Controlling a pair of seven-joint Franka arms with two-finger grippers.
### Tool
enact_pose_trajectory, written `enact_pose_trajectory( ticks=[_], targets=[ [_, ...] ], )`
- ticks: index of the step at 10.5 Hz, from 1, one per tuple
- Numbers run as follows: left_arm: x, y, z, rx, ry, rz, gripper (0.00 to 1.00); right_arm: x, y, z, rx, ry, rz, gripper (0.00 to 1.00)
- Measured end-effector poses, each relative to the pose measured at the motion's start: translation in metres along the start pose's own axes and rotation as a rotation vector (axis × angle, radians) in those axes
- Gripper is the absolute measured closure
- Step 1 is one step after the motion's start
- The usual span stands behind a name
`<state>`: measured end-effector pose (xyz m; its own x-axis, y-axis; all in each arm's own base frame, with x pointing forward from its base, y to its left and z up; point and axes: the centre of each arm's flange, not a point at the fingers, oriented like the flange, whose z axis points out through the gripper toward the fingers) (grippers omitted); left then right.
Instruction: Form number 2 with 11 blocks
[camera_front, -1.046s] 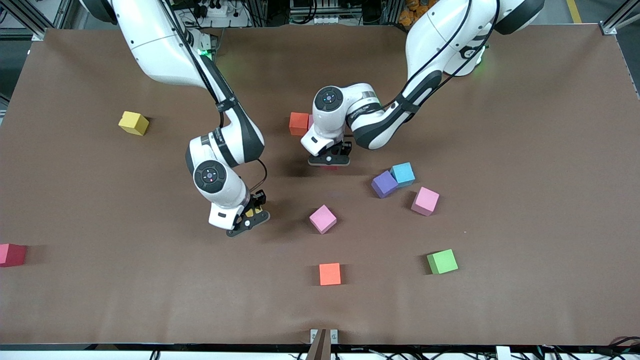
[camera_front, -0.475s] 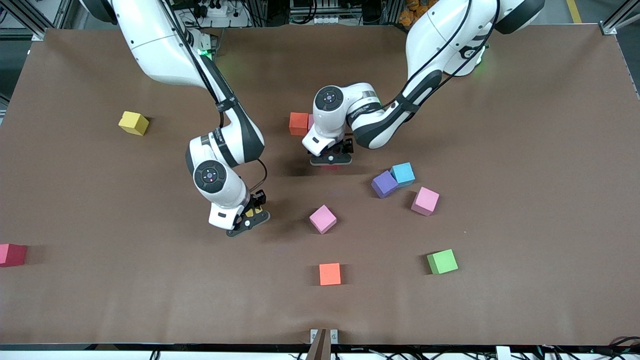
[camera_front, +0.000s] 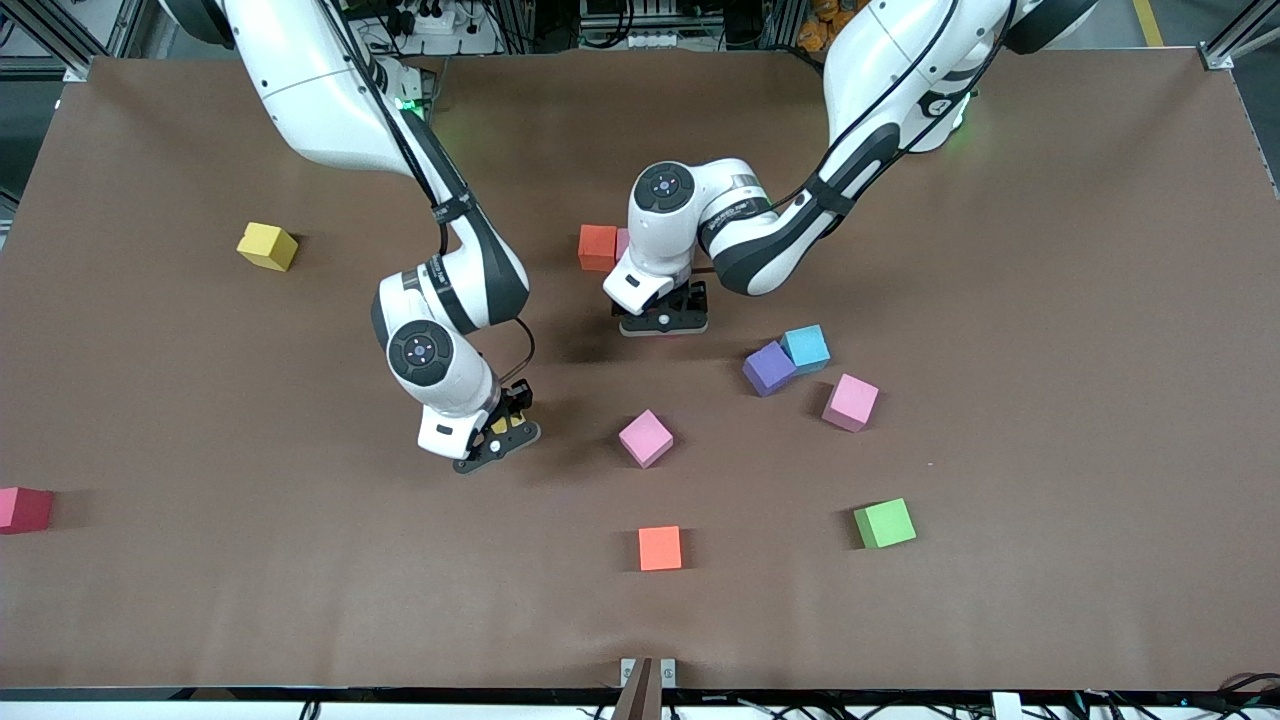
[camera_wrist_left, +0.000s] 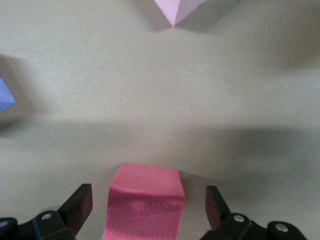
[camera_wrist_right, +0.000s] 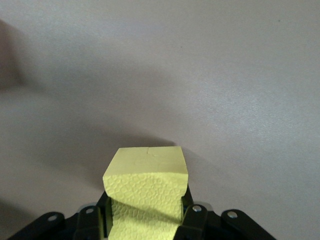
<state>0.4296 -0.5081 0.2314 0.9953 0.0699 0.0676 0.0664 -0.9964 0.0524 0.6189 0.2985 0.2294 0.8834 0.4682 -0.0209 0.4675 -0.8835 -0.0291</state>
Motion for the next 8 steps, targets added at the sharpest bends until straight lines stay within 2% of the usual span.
enact_pose_trajectory(
  ticks=[3,5,8],
  targets=[
    [0.032,0.001,-0.027,-0.038,0.005,-0.145,0.00,-0.004,-0.016,-0.020,0.023,-0.032,-0.019,0.46],
    [0.073,-0.030,-0.039,-0.022,0.015,-0.364,0.00,-0.007,-0.033,-0.033,0.045,-0.050,-0.035,0.46],
    [0.131,-0.097,-0.035,0.027,0.017,-0.767,0.00,-0.015,-0.054,-0.031,0.118,-0.078,-0.014,0.46]
  ],
)
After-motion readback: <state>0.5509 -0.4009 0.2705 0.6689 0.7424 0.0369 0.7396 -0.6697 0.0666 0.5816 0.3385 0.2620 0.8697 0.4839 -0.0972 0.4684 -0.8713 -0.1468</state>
